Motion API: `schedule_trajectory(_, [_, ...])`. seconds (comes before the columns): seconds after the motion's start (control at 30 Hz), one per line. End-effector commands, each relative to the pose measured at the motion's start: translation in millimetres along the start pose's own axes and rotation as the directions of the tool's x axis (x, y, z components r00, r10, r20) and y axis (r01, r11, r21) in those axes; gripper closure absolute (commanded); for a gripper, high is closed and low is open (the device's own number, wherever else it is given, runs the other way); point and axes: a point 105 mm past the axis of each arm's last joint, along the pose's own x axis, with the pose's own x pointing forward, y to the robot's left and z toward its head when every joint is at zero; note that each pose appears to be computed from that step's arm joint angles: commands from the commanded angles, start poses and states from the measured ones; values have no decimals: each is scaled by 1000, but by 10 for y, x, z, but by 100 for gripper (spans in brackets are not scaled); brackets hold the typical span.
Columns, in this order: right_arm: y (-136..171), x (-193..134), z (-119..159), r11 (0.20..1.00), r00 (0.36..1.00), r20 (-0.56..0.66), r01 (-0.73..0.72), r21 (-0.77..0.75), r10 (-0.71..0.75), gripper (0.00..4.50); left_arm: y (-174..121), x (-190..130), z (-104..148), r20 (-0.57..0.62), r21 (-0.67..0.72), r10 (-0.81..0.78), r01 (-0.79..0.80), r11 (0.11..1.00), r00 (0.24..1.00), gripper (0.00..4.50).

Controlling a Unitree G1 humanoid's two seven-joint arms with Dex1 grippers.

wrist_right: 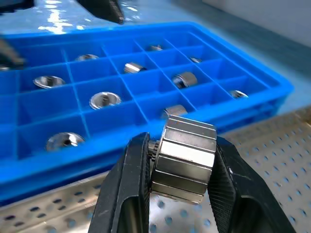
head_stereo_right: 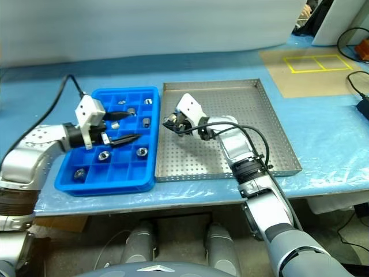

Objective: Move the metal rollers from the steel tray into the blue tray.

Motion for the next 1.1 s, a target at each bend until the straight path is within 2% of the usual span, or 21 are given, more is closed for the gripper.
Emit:
schedule_trajectory(0.03, [269,79,504,974,964,182,-213,79,196,331,-3,-162,82,11,33,25,-25,999,1000,0])
schedule_trajectory(0.1, [471,100,635,930,921,229,-349,119,316,331,-27,-248,18,-14,25,48,-48,999,999,0])
schedule_trajectory(0.2, [678,223,530,885,891,184,-442,147,414,331,-73,-364,-11,-24,10,94,-94,996,995,0])
schedule_trajectory(0.47, [825,749,302,896,903,86,-428,117,420,331,-85,-719,-32,-61,8,262,-262,965,963,0])
schedule_trajectory(0.6, [872,888,194,901,905,45,-424,88,422,331,-91,-885,-41,-83,4,317,-318,948,945,0])
schedule_trajectory(0.8, [950,897,173,881,884,54,-467,78,464,331,-125,-890,-40,-87,-2,333,-334,942,939,0])
schedule_trajectory(0.97, [943,740,80,835,845,36,-533,136,533,331,-144,-801,-67,-86,-18,315,-317,948,945,0])
schedule_trajectory(1.1, [943,739,-8,836,852,25,-519,175,524,331,-104,-753,-71,-83,-21,307,-310,951,948,0])
